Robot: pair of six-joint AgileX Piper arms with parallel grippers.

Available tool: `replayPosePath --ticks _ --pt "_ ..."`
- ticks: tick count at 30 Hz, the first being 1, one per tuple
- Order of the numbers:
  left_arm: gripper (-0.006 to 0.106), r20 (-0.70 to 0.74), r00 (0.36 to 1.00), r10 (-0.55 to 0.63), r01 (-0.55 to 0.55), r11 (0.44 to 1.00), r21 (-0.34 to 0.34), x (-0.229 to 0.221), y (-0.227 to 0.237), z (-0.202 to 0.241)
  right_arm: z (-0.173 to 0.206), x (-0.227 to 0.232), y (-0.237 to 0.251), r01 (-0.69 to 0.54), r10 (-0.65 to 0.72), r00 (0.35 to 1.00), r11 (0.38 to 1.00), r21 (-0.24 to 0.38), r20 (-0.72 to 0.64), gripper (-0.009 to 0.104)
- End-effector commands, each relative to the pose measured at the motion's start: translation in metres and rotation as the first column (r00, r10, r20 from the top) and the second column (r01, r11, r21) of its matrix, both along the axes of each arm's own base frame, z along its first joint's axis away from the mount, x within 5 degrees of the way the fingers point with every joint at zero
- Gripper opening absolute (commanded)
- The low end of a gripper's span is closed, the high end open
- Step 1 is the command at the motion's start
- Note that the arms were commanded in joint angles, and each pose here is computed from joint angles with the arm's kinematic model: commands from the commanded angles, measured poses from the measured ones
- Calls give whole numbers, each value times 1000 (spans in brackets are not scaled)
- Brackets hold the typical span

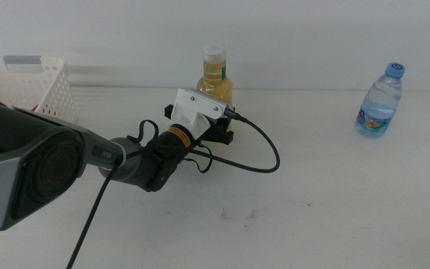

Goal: Use arms to grab the bottles and put them into the dustbin to the left of the table.

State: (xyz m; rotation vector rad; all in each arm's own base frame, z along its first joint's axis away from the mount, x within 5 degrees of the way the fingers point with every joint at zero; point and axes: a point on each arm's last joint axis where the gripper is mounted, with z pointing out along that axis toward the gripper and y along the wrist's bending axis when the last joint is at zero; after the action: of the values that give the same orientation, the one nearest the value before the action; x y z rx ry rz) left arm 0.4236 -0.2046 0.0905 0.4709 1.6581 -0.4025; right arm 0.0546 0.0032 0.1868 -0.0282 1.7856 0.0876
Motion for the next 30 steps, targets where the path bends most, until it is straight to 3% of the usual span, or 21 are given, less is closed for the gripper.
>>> replayPosePath --ticks 1,5,6,8,11,14,19,25,30 --pt "55 -14 1000 12 -12 999 -32 0 0 10 0 0 0 5 -5 1000 1000 -8 12 89" --pt "4 -121 992 24 -19 999 38 -17 9 35 0 0 0 5 -5 1000 1000 -8 12 89" --pt "-2 -153 988 32 -22 998 64 -23 13 43 0 0 0 5 -5 1000 1000 -8 12 89" --pt "-2 -282 957 73 -47 994 98 -42 21 65 0 0 0 5 -5 1000 1000 -8 12 89" --pt "-2 -502 845 186 -94 975 202 -75 36 103 0 0 0 5 -5 1000 1000 -8 12 89" --pt "-2 -586 764 269 -112 950 291 -109 55 150 0 0 0 5 -5 1000 1000 -8 12 89" --pt "-2 -598 700 390 -182 907 379 -140 101 214 0 0 0 5 -5 1000 1000 -8 12 89" --pt "-2 -613 560 558 -261 820 509 -119 196 275 0 0 0 5 -5 1000 1000 -8 12 89" --pt "-2 -664 492 562 -290 826 484 -92 276 265 0 0 0 5 -5 1000 1000 -8 12 89"
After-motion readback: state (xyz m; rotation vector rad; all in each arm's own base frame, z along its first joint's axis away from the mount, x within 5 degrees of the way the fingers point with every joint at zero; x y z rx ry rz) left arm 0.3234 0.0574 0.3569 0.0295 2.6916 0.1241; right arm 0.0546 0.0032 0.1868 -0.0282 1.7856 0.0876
